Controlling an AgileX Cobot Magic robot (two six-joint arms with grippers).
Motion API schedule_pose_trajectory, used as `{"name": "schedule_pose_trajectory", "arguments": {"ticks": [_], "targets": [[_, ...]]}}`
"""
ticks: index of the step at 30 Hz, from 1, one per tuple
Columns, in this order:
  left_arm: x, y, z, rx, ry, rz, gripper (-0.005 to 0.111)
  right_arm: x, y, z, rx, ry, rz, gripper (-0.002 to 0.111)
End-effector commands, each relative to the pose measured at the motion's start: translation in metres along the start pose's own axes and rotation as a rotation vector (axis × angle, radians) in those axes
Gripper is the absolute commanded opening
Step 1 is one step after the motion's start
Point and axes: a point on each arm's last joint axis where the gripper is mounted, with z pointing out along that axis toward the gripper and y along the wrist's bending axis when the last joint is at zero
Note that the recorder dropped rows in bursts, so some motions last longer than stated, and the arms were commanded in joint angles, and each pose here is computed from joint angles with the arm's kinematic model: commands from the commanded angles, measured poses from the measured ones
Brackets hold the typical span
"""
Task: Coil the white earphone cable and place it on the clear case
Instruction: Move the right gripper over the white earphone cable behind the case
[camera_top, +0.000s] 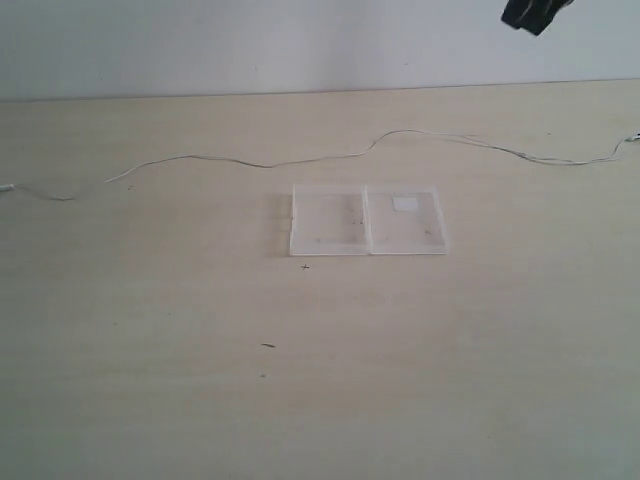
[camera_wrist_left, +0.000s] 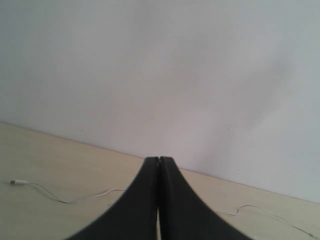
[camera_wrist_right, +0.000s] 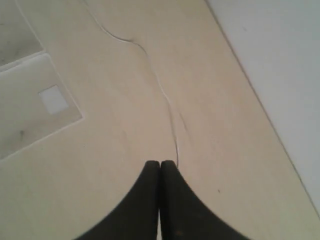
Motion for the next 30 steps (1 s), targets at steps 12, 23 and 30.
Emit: {"name": "schedule_pose_trajectory", "arguments": {"ticks": [12, 23, 30], "targets": [[-0.002, -0.001, 0.000, 0.003, -0.012, -0.006, 0.000, -0.049, 0.018, 0.129, -0.112, 0.104, -0.248, 0.000], [-0.002, -0.001, 0.000, 0.003, -0.012, -0.006, 0.000, -0.056, 0.013, 0.184, 0.048, 0.021, -0.303, 0.003], [-0.002, -0.001, 0.000, 0.003, -0.012, -0.006, 0.000, -0.064, 0.011, 0.184, 0.107, -0.038, -0.234, 0.023]]}}
